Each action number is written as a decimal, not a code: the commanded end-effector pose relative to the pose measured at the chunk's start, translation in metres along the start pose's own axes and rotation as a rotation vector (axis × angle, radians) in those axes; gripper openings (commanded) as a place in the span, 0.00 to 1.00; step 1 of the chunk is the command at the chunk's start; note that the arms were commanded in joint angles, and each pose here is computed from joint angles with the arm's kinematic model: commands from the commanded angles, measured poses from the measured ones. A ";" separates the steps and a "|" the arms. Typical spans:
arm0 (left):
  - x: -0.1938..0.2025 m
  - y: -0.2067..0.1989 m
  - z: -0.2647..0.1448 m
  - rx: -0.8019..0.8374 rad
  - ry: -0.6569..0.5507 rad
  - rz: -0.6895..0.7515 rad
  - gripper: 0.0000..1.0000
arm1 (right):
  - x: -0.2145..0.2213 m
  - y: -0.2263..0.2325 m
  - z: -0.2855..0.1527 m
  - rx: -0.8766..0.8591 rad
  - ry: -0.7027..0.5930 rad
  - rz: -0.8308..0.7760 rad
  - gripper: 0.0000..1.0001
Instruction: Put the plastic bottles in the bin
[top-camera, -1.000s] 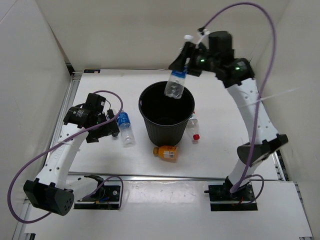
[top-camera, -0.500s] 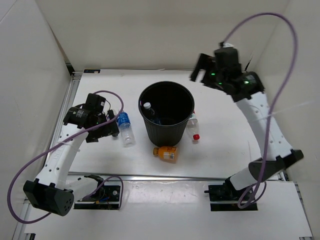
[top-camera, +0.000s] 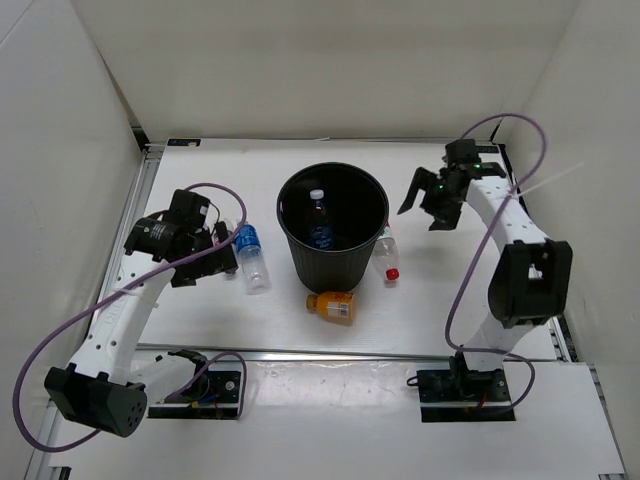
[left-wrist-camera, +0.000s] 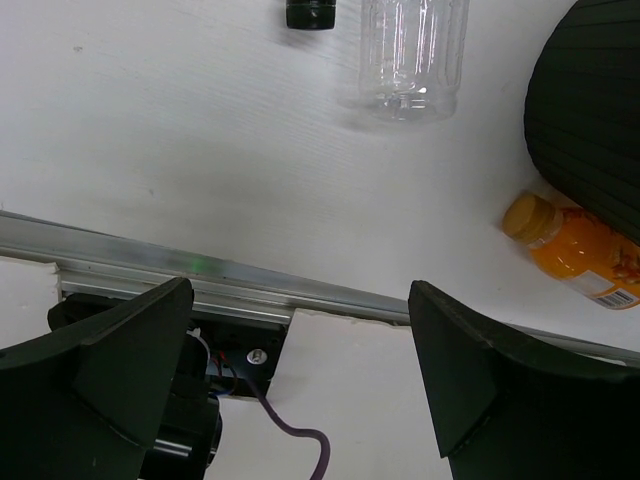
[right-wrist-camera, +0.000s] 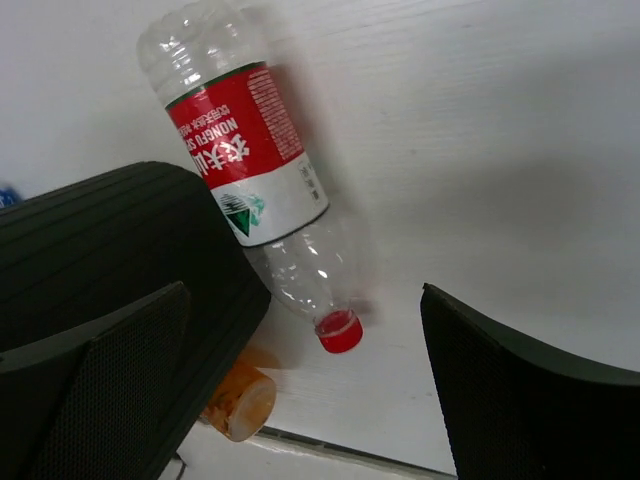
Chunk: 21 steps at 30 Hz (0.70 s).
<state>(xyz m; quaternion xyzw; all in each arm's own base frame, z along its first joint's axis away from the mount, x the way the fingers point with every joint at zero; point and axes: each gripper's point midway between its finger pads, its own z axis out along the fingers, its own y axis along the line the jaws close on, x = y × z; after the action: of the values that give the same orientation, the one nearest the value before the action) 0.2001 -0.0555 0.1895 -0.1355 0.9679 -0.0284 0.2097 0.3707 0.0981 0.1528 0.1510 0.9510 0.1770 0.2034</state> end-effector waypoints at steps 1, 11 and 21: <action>0.002 -0.002 -0.003 0.024 -0.013 0.010 1.00 | 0.003 0.040 0.011 -0.156 0.027 -0.159 1.00; 0.009 0.000 -0.002 0.013 0.013 0.003 1.00 | 0.042 0.045 0.078 -0.076 0.216 -0.288 1.00; 0.018 0.000 -0.001 0.016 0.048 -0.014 1.00 | 0.074 0.013 0.112 0.058 0.333 -0.285 0.97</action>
<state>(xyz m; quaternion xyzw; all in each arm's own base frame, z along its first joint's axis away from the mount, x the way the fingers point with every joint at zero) 0.1899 -0.0581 0.1814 -0.1399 0.9720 -0.0305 0.1865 0.3618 0.1732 0.0452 -0.0013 0.9842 0.1623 0.0701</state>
